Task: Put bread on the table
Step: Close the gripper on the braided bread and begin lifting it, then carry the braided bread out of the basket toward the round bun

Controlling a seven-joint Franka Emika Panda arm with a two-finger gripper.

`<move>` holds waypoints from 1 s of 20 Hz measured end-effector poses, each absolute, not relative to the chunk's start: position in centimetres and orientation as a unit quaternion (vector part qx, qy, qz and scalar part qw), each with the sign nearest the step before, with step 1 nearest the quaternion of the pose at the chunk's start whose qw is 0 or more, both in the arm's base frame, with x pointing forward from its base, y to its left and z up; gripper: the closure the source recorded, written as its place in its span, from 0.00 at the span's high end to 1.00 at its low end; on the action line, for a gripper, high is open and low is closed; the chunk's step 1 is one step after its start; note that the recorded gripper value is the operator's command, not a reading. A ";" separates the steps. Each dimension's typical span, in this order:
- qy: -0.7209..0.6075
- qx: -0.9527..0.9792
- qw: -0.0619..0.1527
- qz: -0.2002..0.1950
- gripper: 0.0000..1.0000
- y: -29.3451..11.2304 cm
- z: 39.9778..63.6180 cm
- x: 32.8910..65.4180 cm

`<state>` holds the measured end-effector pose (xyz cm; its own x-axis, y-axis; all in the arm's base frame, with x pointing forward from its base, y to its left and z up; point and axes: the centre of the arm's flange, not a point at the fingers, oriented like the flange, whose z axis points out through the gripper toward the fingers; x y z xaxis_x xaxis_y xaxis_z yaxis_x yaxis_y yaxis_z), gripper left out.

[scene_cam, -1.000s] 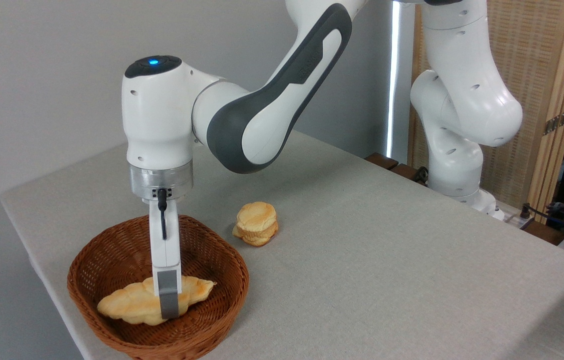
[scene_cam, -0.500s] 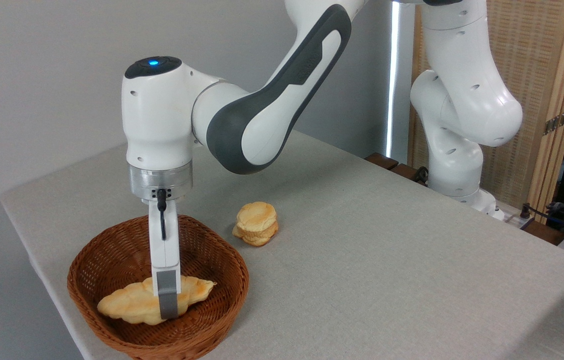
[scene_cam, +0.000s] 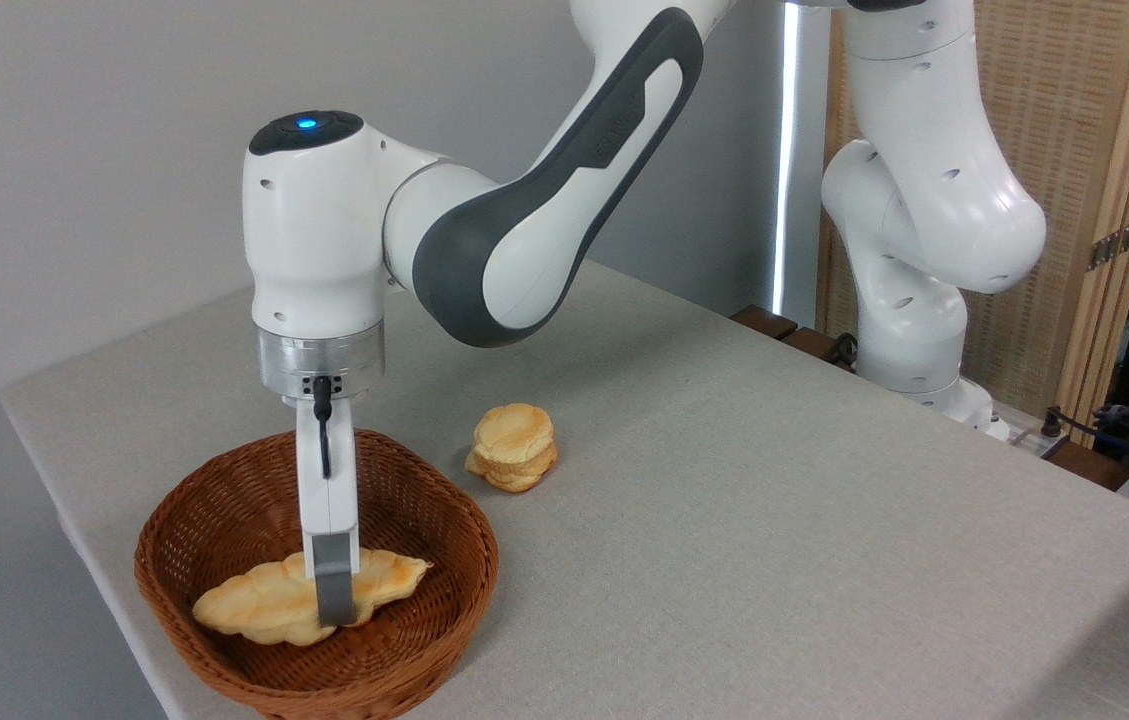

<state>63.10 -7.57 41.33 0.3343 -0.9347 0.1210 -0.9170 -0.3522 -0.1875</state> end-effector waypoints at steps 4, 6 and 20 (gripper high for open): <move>0.565 -0.816 0.046 -0.113 0.66 -7.5 42.7 63.0; 0.562 -0.817 0.046 -0.116 0.66 -7.4 43.6 62.8; 0.497 -0.866 -0.016 -0.044 0.68 -5.8 52.0 56.5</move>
<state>56.46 -5.84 51.97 0.5013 -0.8603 0.0921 -0.8632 -0.5046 -0.0151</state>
